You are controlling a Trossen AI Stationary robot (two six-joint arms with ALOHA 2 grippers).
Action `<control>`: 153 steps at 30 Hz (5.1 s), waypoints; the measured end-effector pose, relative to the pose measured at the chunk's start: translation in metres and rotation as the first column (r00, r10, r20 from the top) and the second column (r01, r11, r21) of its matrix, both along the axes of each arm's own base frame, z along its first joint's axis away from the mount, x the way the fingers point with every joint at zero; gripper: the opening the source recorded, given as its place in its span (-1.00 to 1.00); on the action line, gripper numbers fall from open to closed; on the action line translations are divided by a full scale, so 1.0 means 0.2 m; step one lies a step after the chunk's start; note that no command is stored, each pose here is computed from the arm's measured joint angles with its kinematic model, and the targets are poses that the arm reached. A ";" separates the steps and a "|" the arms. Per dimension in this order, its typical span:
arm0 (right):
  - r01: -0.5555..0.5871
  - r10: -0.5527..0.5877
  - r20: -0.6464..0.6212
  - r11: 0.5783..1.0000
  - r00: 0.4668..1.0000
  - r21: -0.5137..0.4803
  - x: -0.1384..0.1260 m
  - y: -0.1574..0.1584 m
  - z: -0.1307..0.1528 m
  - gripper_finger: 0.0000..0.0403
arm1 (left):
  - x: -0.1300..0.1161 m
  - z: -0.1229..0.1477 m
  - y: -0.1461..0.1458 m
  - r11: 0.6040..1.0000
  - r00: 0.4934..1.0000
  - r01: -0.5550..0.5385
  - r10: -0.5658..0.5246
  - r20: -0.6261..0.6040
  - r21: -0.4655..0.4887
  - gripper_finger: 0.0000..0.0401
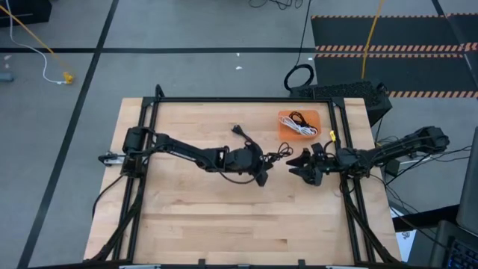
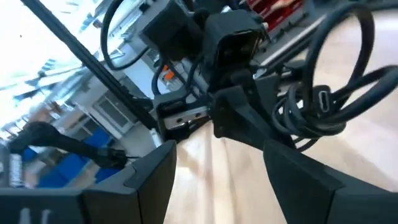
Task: Pick and place USB-C Cables
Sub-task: Put the bottom left black charger cable into the orange bin
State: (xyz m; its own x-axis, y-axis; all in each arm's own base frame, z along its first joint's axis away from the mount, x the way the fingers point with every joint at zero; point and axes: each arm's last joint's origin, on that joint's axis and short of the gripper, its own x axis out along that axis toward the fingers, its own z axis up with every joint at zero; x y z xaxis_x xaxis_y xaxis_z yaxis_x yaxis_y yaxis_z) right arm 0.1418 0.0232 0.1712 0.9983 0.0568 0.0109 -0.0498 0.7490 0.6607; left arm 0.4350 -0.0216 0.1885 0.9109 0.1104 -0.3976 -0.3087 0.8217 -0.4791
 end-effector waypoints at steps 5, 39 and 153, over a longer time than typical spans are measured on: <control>0.109 -0.109 0.010 0.987 0.994 -0.119 0.00 -0.03 0.00 0.16 | 0.01 0.01 0.01 1.000 1.000 -0.010 0.011 0.030 -0.008 -0.95; 0.251 -0.126 0.294 0.864 0.947 -0.436 0.04 -0.06 0.16 0.16 | 0.08 0.27 -0.06 0.986 0.901 0.136 -0.162 0.402 0.092 -0.95; 0.463 -0.727 -0.309 0.648 0.613 -0.604 0.11 -0.43 -0.02 0.27 | -0.23 0.34 0.43 0.984 0.969 0.040 0.003 -0.248 0.171 0.11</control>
